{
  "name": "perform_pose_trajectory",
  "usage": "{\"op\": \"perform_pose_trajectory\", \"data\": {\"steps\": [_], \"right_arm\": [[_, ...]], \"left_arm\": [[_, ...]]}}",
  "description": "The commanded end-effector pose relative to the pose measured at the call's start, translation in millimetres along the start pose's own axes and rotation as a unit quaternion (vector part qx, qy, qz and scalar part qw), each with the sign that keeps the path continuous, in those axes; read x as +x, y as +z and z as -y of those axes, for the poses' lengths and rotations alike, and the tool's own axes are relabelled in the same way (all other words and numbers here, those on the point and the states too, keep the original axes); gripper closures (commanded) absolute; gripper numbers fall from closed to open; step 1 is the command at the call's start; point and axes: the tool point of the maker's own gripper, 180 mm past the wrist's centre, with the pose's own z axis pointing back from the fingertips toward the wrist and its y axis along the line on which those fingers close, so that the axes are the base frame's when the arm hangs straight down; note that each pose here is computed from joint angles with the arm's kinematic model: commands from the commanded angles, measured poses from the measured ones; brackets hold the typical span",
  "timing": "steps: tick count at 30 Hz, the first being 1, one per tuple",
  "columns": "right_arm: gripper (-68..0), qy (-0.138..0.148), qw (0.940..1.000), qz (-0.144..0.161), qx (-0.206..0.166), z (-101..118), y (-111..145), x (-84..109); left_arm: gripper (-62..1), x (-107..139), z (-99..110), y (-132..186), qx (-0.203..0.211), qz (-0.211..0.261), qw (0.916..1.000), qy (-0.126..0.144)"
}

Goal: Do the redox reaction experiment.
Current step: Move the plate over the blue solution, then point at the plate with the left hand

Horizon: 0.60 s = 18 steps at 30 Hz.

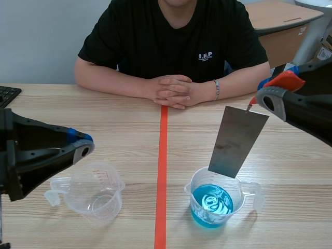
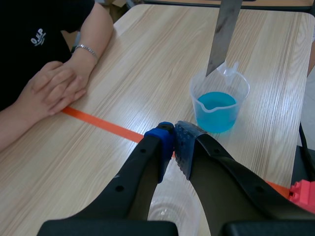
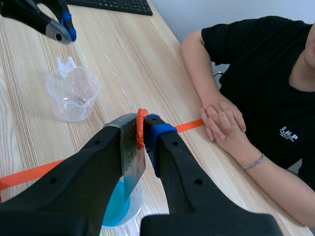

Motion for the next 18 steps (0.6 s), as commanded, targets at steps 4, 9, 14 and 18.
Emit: {"op": "perform_pose_trajectory", "data": {"steps": [4, 9, 14, 18], "right_arm": [[-1.5, 0.007, 0.9998, 0.016, 0.004, 0, 0, 9.3], [-1.5, 0.007, 0.9998, 0.017, 0.004, 0, 0, 9.3], [-1.5, 0.007, 0.9998, 0.017, 0.004, 0, 0, 9.3], [-1.5, 0.007, 0.9998, 0.017, 0.004, 0, 0, 9.3]], "left_arm": [[-4.2, 11, 12, -20, -0.011, 0.026, 0.9996, -0.007], [-4.2, 14, 27, -41, -0.025, 0.03, 0.9991, -0.015], [-4.2, 14, 36, -61, -0.032, 0.037, 0.9984, -0.027], [-4.2, 10, 37, -71, -0.034, 0.038, 0.9983, -0.029]]}}
